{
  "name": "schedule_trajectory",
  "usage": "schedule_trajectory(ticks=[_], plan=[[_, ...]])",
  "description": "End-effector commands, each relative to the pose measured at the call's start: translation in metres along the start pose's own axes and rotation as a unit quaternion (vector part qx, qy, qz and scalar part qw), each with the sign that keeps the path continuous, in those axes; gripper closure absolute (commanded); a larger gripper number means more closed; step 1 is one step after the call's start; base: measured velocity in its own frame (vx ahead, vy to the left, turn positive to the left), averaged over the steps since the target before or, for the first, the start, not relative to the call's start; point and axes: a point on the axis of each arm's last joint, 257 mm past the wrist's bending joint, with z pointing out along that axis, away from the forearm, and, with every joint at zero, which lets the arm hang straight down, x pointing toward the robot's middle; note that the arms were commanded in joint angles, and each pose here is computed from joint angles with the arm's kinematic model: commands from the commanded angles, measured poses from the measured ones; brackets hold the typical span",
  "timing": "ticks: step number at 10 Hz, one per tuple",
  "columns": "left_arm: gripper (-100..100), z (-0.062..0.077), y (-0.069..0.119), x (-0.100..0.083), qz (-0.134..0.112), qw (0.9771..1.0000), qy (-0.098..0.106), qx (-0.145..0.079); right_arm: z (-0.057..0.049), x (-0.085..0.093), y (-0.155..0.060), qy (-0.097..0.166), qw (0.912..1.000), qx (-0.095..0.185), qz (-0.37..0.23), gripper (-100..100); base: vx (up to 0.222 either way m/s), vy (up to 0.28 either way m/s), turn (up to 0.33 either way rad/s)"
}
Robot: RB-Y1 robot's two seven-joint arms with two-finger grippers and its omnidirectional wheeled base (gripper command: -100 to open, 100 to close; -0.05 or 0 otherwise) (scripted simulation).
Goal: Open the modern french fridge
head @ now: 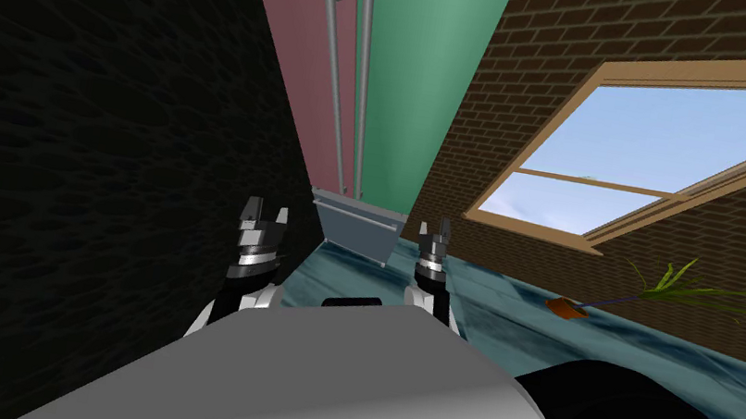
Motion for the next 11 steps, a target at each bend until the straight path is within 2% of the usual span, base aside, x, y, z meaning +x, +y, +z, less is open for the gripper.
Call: schedule_trajectory(ticks=[1,9,10,11], plan=[[0,0.000,0.000,0.000,0.000,1.0000,0.000,0.000,0.000,0.000,0.000,0.000,1.0000,0.000,0.000,0,0.000,0.000,0.000],[0,0.000,0.000,0.000,0.000,1.0000,0.000,0.000,0.000,0.000,0.000,0.000,1.0000,0.000,0.000,0,0.000,0.000,0.000],[0,0.000,0.000,0.000,0.000,1.0000,0.000,0.000,0.000,0.007,-0.005,0.027,0.9995,0.006,-0.014,-100,0.009,0.018,0.031],[0,0.000,0.000,0.000,0.000,1.0000,0.000,0.000,0.000,0.011,-0.011,0.042,0.9987,0.012,-0.024,-100,0.006,0.042,0.047]])
